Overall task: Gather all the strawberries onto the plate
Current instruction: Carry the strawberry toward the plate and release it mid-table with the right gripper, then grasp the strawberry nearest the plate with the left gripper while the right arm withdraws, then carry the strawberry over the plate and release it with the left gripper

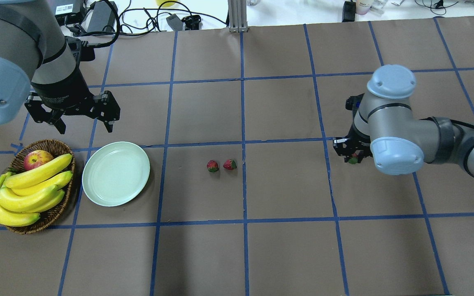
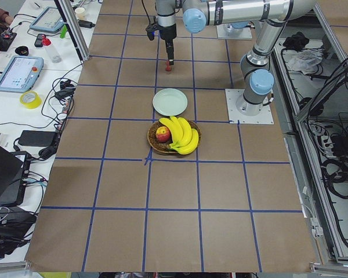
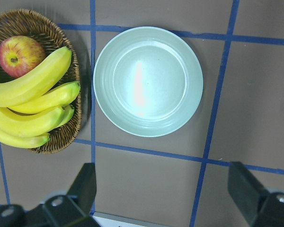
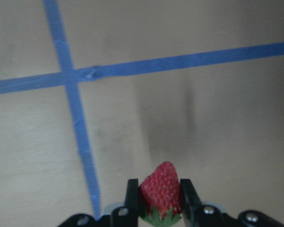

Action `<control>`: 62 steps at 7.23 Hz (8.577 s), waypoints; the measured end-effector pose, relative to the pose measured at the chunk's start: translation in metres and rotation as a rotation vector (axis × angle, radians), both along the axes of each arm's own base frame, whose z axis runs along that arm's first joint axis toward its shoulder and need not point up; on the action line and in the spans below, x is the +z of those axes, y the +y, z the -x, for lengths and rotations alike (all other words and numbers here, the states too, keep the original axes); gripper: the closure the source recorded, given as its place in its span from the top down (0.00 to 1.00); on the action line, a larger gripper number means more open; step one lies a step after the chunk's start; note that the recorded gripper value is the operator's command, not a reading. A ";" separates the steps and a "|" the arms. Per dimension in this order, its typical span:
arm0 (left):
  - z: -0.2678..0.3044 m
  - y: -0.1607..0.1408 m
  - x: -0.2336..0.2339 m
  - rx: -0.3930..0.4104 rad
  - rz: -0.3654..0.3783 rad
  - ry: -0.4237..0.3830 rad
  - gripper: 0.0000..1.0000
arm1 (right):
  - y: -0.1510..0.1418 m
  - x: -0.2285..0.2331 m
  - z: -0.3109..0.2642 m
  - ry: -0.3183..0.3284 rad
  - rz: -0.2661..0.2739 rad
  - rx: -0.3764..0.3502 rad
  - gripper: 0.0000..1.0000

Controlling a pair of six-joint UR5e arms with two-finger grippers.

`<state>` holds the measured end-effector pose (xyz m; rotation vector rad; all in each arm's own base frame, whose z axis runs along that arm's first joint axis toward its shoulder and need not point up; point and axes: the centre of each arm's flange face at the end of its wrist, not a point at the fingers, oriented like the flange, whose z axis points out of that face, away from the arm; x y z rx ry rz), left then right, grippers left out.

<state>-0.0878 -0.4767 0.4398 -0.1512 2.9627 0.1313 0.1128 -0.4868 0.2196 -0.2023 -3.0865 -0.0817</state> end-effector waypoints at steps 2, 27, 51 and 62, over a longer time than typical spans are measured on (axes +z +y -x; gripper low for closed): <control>0.000 0.000 -0.004 0.001 -0.009 0.000 1.00 | 0.005 0.026 -0.104 -0.092 0.033 -0.096 0.05; 0.077 -0.009 -0.098 -0.054 -0.002 0.160 1.00 | -0.040 0.316 -0.034 -0.029 0.037 0.001 0.97; 0.085 -0.054 -0.160 -0.148 -0.059 0.147 0.00 | -0.023 0.318 -0.030 -0.028 0.138 0.102 1.00; -0.105 -0.079 -0.226 -0.007 -0.254 0.008 1.00 | -0.024 0.317 -0.031 -0.036 0.138 0.103 1.00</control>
